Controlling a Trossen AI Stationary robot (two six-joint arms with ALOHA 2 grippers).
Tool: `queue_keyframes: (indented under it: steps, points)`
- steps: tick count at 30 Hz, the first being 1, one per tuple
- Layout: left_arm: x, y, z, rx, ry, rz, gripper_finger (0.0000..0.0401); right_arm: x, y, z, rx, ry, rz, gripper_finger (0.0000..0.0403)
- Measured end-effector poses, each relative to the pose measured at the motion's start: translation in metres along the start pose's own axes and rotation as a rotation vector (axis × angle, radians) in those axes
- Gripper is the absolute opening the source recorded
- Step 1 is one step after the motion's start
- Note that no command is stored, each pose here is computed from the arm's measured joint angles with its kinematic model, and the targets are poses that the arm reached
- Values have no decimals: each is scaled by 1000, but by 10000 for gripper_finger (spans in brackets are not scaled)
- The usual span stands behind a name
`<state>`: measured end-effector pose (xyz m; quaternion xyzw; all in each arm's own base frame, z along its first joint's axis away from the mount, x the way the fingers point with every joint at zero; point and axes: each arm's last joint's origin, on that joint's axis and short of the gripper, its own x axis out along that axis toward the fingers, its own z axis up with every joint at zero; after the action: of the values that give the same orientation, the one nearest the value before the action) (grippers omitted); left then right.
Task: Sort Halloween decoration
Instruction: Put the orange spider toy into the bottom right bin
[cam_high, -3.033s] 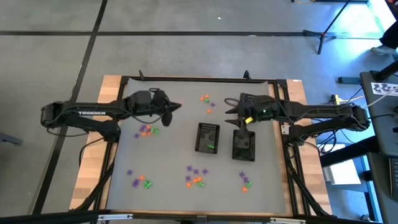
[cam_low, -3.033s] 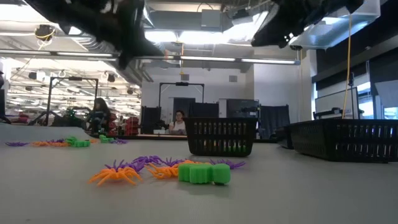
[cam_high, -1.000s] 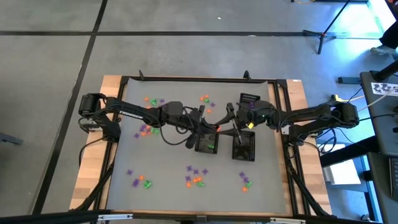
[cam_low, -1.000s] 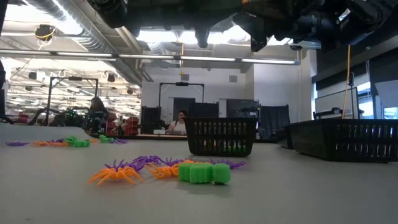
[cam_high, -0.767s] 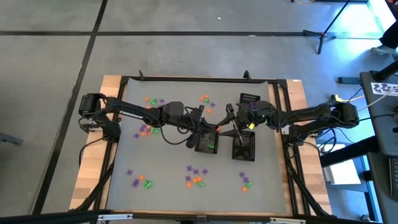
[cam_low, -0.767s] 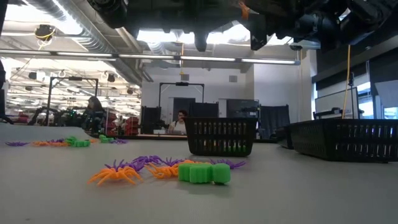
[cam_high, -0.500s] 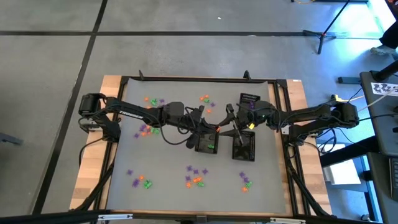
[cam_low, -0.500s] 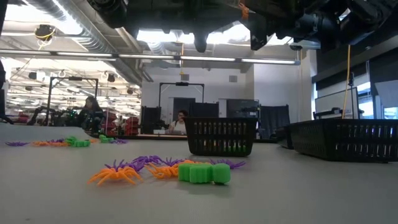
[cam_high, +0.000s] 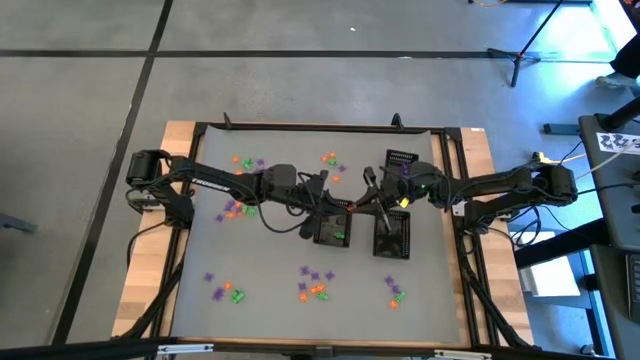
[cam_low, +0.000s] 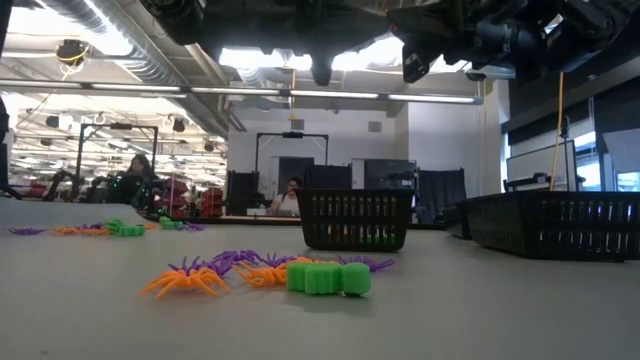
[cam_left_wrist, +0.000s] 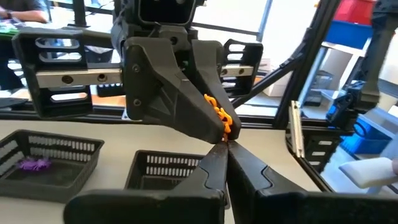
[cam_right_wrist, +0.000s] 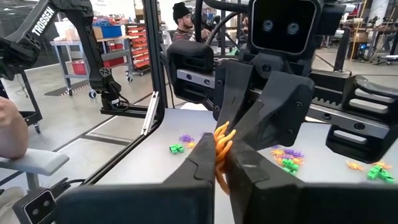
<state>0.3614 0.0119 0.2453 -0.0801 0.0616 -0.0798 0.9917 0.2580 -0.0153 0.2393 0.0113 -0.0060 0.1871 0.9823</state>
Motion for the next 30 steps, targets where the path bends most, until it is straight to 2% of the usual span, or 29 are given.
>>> queue_keyframes:
  steps: [9, 12, 15, 22, 25, 30]
  points:
    - [-2, 4, -7, -17, 73, 76, 0, -10, 0, 5, 22, 43, -30, 6]
    - [-7, 5, -2, -16, 91, 117, 0, -21, 2, 9, 49, 94, -80, 14]
    - [-16, 7, 0, -17, 140, 211, 0, -33, 7, 11, 79, 166, -162, 16]
    - [-34, 8, -3, 3, 302, 410, 0, -63, 20, -4, 313, 453, -331, 11]
    - [-38, 10, -7, 15, 347, 493, 0, -71, 22, -16, 418, 579, -389, 19]
    - [-42, 14, -11, 39, 393, 619, 0, -73, 22, -32, 525, 720, -472, 29]
